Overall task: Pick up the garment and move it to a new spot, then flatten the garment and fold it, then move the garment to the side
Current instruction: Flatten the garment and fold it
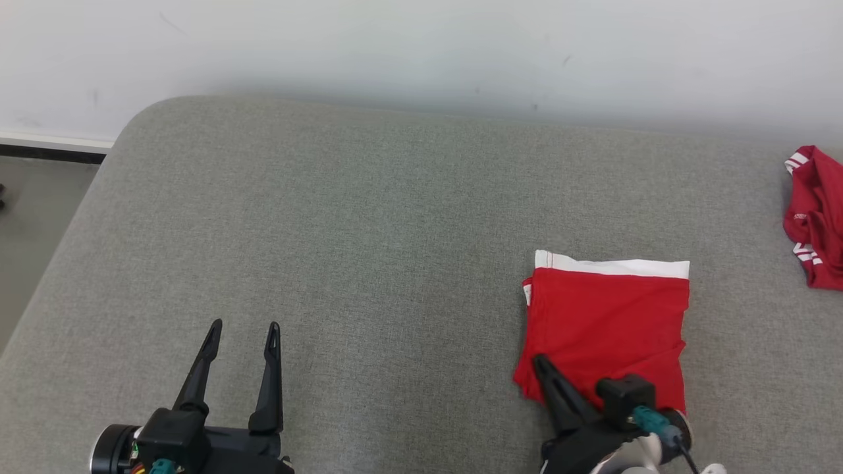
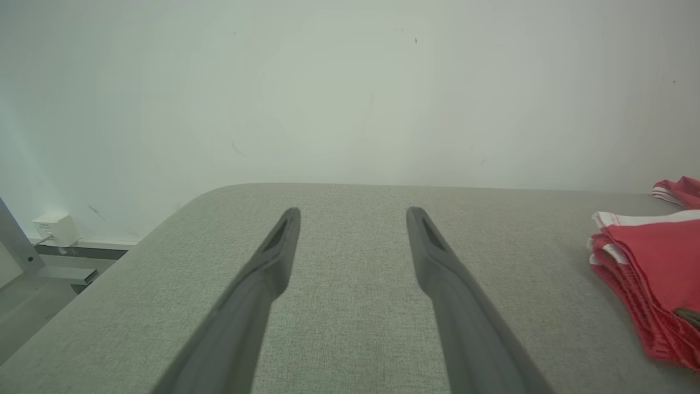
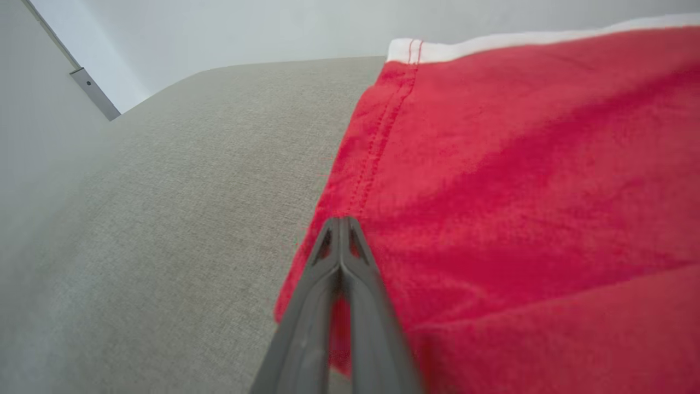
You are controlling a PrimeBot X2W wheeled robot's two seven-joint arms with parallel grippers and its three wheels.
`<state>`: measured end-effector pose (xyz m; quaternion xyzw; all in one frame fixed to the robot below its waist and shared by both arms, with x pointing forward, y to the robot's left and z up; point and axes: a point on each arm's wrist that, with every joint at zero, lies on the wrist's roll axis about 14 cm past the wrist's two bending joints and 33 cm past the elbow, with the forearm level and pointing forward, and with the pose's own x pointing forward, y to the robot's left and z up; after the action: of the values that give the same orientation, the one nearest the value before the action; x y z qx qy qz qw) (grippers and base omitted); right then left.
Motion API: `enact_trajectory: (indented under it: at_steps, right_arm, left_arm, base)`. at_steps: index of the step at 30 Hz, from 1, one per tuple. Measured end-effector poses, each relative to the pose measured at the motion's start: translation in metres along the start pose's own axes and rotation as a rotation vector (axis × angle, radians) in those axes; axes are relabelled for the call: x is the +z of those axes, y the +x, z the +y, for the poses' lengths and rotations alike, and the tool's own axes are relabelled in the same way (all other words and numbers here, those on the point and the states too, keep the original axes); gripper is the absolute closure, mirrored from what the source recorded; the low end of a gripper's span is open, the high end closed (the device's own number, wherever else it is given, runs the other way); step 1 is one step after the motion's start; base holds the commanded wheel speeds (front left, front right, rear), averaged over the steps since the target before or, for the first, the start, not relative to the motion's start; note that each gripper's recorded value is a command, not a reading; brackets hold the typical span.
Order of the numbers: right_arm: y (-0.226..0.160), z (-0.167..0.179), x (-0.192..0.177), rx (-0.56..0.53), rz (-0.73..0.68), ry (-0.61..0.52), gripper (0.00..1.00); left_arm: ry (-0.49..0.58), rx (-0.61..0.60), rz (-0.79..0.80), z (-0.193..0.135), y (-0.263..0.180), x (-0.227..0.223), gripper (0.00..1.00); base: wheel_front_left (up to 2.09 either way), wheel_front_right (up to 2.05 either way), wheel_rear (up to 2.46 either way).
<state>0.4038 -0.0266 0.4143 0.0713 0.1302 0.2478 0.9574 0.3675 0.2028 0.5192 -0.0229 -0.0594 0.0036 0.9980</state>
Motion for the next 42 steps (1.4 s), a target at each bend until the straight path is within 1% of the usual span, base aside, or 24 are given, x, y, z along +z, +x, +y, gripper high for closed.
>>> enact_trajectory:
  at_steps: [3,7,10,15,20,22,24,30,36,37,38,39,40,41,42]
  right_arm:
    - [0.004,0.016,-0.001,0.043,0.002,0.007,1.00]
    - [0.009,0.016,0.014,0.044,-0.041,0.025,1.00]
    - [0.010,0.009,0.034,0.022,-0.102,0.034,1.00]
    - [0.001,-0.022,0.069,-0.057,-0.212,0.021,1.00]
    - [-0.021,-0.058,0.094,-0.153,-0.294,-0.009,1.00]
    - [-0.032,-0.070,0.099,-0.188,-0.313,-0.012,1.00]
    - [-0.049,-0.086,0.104,-0.238,-0.334,-0.026,1.00]
    - [-0.087,-0.110,0.103,-0.338,-0.358,-0.033,1.00]
    - [-0.119,-0.119,0.091,-0.405,-0.351,-0.031,0.99]
    - [-0.123,-0.119,0.091,-0.411,-0.352,-0.031,0.85]
    - [-0.126,-0.119,0.090,-0.416,-0.353,-0.033,0.68]
    - [-0.129,-0.119,0.090,-0.420,-0.356,-0.032,0.37]
    - [-0.132,-0.118,0.089,-0.425,-0.359,-0.028,0.15]
    - [-0.134,-0.117,0.088,-0.428,-0.360,-0.023,0.00]
    - [-0.136,-0.116,0.087,-0.429,-0.362,-0.020,0.00]
  left_arm:
    - [-0.001,0.000,0.002,0.000,0.000,-0.001,0.00]
    - [-0.003,-0.003,0.006,-0.001,0.002,-0.002,0.00]
    - [-0.005,-0.009,0.006,-0.003,0.004,-0.003,0.00]
    - [-0.007,-0.028,-0.001,-0.009,0.009,-0.002,0.00]
    - [-0.005,-0.052,-0.013,-0.018,0.016,0.001,0.00]
    - [-0.005,-0.068,-0.016,-0.023,0.019,0.001,0.00]
    - [-0.003,-0.091,-0.017,-0.030,0.022,0.000,0.00]
    - [-0.001,-0.131,-0.020,-0.043,0.026,0.000,0.00]
    - [0.005,-0.156,-0.025,-0.051,0.024,0.003,0.00]
    - [0.008,-0.159,-0.026,-0.052,0.023,0.003,0.00]
    - [0.010,-0.162,-0.028,-0.052,0.023,0.004,0.00]
    - [0.012,-0.166,-0.030,-0.053,0.022,0.005,0.00]
    - [0.014,-0.167,-0.028,-0.053,0.020,0.005,0.00]
    - [0.015,-0.169,-0.025,-0.053,0.018,0.004,0.00]
    - [0.016,-0.169,-0.024,-0.053,0.017,0.004,0.00]
  base:
    - [0.00,0.00,0.00]
    - [0.00,0.00,0.00]
    - [0.00,0.00,0.00]
    - [0.00,0.00,0.00]
    - [0.00,0.00,0.00]
    - [0.00,0.00,0.00]
    - [0.00,0.00,0.00]
    - [0.00,0.00,0.00]
    - [0.00,0.00,0.00]
    - [0.00,0.00,0.00]
    - [0.00,0.00,0.00]
    - [0.00,0.00,0.00]
    - [0.00,0.00,0.00]
    - [0.00,0.00,0.00]
    - [0.00,0.00,0.00]
